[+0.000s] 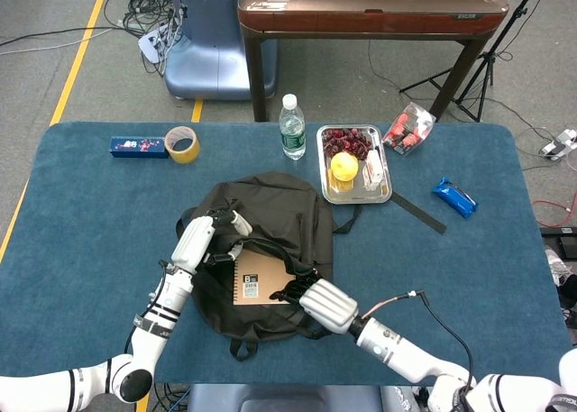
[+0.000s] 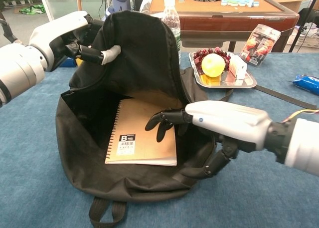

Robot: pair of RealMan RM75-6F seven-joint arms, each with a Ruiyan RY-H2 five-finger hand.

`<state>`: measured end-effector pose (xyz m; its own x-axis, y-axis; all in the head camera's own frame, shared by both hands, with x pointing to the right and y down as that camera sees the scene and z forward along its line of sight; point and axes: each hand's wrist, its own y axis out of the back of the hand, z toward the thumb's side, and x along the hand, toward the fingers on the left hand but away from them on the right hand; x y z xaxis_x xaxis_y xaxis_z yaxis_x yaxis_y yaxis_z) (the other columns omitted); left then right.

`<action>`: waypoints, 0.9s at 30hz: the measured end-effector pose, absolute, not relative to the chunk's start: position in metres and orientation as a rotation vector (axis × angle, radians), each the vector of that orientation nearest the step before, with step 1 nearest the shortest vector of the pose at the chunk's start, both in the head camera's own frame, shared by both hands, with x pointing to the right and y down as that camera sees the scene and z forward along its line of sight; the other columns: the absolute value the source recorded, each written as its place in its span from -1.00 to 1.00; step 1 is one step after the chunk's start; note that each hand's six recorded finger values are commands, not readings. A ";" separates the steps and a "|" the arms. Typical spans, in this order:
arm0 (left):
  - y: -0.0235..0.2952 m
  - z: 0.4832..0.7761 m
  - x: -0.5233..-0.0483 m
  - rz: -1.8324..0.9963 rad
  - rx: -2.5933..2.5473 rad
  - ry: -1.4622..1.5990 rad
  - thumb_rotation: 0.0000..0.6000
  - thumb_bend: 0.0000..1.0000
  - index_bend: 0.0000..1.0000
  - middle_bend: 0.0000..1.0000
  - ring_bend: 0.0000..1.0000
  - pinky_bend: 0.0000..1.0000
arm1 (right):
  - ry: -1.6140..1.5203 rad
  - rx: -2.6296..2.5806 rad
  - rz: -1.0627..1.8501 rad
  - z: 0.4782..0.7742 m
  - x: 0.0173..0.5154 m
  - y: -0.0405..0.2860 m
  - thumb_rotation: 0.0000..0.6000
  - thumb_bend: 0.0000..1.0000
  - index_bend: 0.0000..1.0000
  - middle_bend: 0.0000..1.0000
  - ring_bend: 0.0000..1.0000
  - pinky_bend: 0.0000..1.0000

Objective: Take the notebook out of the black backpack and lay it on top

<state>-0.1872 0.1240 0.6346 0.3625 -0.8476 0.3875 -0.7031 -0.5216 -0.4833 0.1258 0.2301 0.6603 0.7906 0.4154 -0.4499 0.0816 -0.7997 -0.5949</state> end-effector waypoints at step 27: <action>0.115 0.635 -0.201 -0.906 -2.396 1.524 1.00 0.37 0.46 -0.08 -0.32 -0.71 | -0.416 -2.236 0.785 0.717 0.064 0.221 1.00 -0.71 -0.57 -0.43 -0.61 -0.39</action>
<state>-0.2012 0.1146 0.6348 0.2971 -0.8655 0.4034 -0.7679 -0.4676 -0.4378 0.0639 0.2206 0.7173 0.7626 0.4989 -0.4119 0.0611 -0.6894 -0.7218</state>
